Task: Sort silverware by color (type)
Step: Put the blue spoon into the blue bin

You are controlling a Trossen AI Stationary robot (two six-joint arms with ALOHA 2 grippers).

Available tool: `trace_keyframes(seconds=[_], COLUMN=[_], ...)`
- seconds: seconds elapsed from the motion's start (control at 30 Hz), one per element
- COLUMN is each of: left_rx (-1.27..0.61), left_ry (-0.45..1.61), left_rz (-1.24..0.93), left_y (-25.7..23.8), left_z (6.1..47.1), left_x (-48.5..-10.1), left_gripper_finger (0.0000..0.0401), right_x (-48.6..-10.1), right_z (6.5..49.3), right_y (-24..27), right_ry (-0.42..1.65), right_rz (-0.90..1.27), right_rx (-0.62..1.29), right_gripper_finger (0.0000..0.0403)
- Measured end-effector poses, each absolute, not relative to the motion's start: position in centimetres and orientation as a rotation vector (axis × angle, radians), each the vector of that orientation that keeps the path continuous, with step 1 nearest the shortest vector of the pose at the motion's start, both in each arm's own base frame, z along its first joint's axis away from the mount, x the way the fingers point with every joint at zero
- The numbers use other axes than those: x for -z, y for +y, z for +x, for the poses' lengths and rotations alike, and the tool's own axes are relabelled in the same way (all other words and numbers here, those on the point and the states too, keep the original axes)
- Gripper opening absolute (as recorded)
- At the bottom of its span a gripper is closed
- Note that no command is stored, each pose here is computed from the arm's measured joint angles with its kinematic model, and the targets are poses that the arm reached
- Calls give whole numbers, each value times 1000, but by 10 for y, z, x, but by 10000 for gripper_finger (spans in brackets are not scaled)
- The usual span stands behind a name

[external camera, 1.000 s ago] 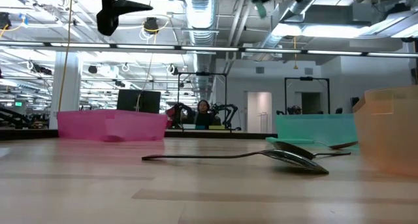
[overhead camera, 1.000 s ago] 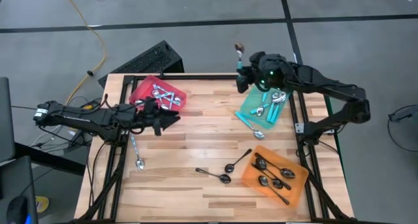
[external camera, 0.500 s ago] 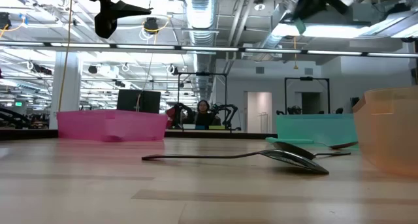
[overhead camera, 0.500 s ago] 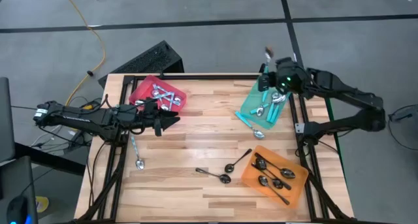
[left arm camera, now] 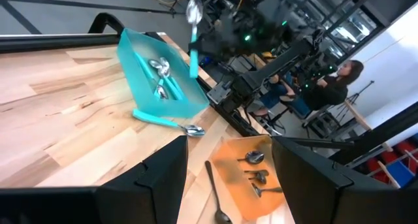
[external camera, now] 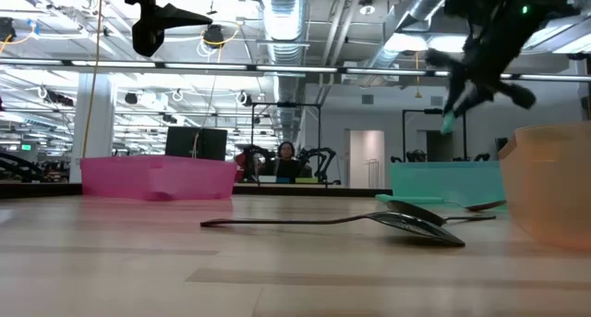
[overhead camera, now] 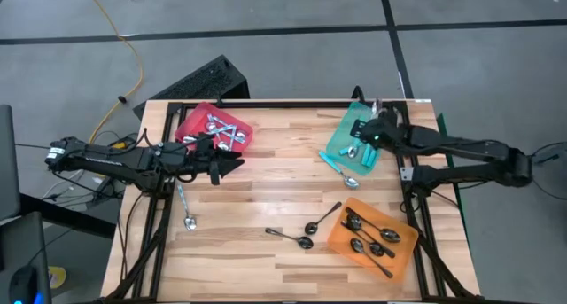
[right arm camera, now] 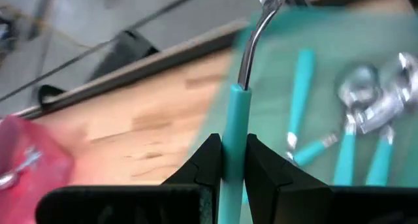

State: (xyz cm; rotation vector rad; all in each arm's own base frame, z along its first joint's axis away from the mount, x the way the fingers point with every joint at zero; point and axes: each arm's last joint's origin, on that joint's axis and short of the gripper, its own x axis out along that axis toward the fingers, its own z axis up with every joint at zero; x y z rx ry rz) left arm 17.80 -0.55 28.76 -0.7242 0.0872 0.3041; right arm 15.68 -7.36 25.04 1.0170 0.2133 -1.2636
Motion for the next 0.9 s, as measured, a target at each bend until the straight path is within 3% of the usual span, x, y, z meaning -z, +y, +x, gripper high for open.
trace_keyframes(seconds=[0.3,0.9], left_rx=[-305,-328], left_ry=[87,129], left_rz=[-729,-758], left_y=[-6,-5], left_z=[178,177], left_x=[-287,-283], left_gripper_finger=[206,206], right_x=[-203,-162], right_z=[159,168], right_y=[-91,-123], right_ry=[387,621], right_rz=[1143,1208], right_rx=[1415,1482], right_gripper_finger=[79,80])
